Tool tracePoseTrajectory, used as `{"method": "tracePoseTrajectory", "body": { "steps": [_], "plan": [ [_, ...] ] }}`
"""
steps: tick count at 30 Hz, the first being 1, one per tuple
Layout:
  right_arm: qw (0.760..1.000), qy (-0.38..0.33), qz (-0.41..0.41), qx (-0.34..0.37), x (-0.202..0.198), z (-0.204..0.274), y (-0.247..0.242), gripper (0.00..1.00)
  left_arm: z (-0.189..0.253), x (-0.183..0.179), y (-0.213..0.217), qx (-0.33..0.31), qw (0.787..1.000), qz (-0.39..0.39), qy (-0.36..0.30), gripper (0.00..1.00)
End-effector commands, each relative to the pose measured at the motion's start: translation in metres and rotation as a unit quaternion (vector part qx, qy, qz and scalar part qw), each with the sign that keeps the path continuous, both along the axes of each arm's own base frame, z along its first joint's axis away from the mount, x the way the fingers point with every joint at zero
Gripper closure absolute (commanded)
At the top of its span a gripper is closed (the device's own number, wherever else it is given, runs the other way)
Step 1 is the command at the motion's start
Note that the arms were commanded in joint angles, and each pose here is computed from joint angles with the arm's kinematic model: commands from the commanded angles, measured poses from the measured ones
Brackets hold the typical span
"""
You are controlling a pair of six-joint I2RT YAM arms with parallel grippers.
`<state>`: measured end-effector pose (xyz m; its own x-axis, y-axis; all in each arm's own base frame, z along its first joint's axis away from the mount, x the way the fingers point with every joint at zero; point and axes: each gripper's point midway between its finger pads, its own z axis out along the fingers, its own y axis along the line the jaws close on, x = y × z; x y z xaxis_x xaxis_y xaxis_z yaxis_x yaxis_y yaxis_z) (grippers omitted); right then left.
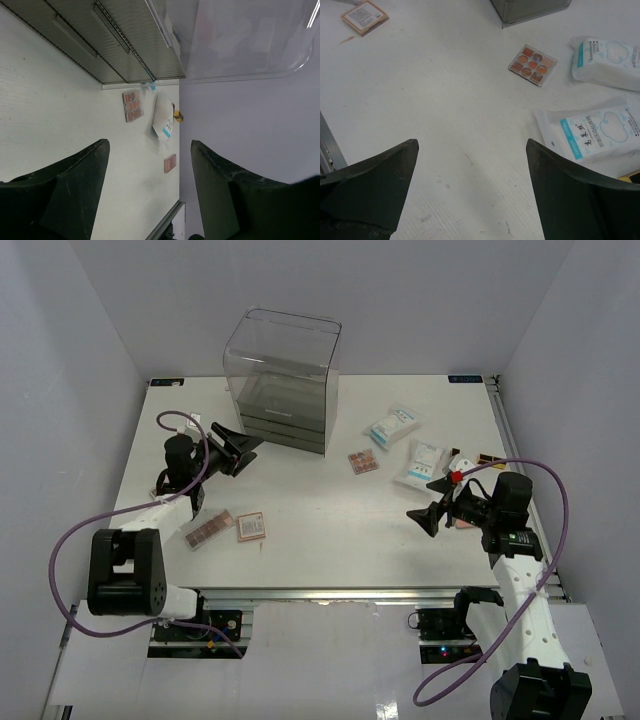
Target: Organize the makeup
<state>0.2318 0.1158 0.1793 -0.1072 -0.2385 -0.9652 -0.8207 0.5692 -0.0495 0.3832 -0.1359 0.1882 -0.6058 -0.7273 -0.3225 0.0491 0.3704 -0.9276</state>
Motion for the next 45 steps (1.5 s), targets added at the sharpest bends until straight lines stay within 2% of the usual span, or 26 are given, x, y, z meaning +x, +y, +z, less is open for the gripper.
{"method": "tracePoseTrajectory", "body": {
  "steps": [1,6,13,24,29,39,45],
  "plan": [
    [0.999,-0.028,0.031,0.002,-0.003,0.004,0.006,0.00,0.031,0.029,-0.002,-0.038,0.998,0.007,-0.053,0.32],
    [0.999,-0.033,0.039,0.003,-0.003,0.003,0.007,0.05,0.029,0.051,-0.011,-0.039,0.998,0.006,-0.055,0.36],
    [0.999,-0.034,0.041,0.004,-0.002,0.003,0.007,0.07,0.029,0.083,-0.023,-0.040,0.997,0.010,-0.060,0.38],
    [0.999,-0.033,0.042,0.006,-0.002,0.002,0.008,0.08,0.016,0.112,-0.035,-0.047,0.998,0.013,-0.043,0.52],
    [0.998,-0.032,0.045,0.008,-0.003,0.002,0.008,0.08,0.018,0.119,-0.038,-0.050,0.998,0.008,-0.048,0.62],
    [0.998,-0.032,0.048,0.010,-0.005,0.002,0.010,0.07,0.017,0.112,-0.045,-0.066,0.996,-0.014,-0.065,0.90],
    [0.996,-0.033,0.078,0.025,-0.011,0.008,0.016,0.08,0.032,0.095,-0.046,-0.071,0.994,-0.028,-0.081,0.99]
  ]
}}
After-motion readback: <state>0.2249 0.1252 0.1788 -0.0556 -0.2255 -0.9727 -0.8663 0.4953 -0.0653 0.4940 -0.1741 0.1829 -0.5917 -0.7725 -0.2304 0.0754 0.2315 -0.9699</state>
